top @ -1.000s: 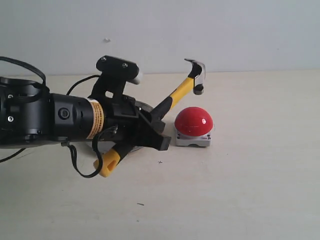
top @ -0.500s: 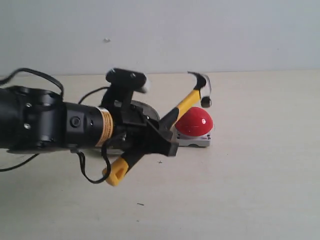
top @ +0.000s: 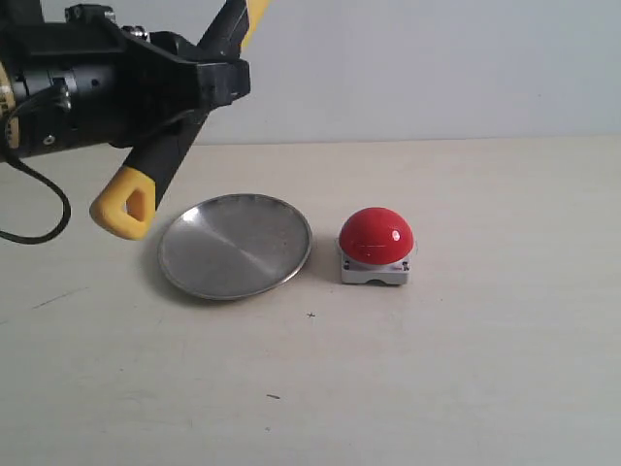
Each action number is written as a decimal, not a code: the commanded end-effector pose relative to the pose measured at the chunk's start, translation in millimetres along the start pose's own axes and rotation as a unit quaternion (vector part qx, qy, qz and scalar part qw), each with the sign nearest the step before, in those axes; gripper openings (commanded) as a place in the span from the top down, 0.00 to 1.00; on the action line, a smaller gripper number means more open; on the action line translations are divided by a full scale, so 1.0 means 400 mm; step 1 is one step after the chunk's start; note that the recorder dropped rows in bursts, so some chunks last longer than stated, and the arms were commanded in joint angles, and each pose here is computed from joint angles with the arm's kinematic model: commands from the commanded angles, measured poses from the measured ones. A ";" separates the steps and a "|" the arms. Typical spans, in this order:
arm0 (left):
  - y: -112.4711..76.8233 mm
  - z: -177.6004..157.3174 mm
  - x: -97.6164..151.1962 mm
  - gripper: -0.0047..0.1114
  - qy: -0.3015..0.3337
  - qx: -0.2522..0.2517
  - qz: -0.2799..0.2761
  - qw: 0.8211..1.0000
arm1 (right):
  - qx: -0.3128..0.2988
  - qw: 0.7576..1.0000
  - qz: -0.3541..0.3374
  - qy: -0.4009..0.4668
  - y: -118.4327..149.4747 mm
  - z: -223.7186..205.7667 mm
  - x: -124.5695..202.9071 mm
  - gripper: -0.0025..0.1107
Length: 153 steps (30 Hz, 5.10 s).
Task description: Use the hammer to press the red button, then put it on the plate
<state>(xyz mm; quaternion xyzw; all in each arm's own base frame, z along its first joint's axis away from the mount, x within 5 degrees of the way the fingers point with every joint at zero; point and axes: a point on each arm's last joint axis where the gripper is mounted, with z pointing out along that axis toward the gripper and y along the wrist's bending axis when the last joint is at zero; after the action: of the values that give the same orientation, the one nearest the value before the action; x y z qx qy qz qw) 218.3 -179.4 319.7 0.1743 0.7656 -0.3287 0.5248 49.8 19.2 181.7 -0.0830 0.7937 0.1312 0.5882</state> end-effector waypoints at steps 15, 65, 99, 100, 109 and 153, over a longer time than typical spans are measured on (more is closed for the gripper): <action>0.271 0.153 0.195 0.96 -0.016 0.092 -0.314 0.945 | 0.000 1.000 0.000 -0.003 0.000 -0.001 0.000 0.98; 0.440 0.318 0.336 0.96 0.113 -0.012 -0.433 0.894 | 0.000 1.000 0.000 -0.004 0.000 -0.001 0.000 0.98; 0.458 0.304 0.376 0.55 0.188 -0.074 -0.385 0.901 | 0.000 1.000 0.000 -0.004 0.000 -0.001 0.000 0.98; 0.462 0.302 0.375 0.55 0.186 -0.076 -0.386 0.900 | 0.000 1.000 0.000 -0.004 0.000 -0.001 0.000 0.98; 0.450 0.173 0.216 0.91 0.098 0.002 -0.303 0.948 | 0.000 1.000 -0.001 -0.003 0.000 -0.001 0.000 0.98; 0.151 -0.503 0.403 0.96 -0.094 -0.272 0.133 0.948 | 0.000 1.000 0.000 -0.003 0.000 -0.001 0.000 0.98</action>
<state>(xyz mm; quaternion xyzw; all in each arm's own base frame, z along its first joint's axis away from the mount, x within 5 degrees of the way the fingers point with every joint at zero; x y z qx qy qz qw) 53.2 -9.1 209.6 0.0826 0.7348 -0.0510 0.6713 49.7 19.3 181.4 -0.0834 0.7947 0.1312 0.5867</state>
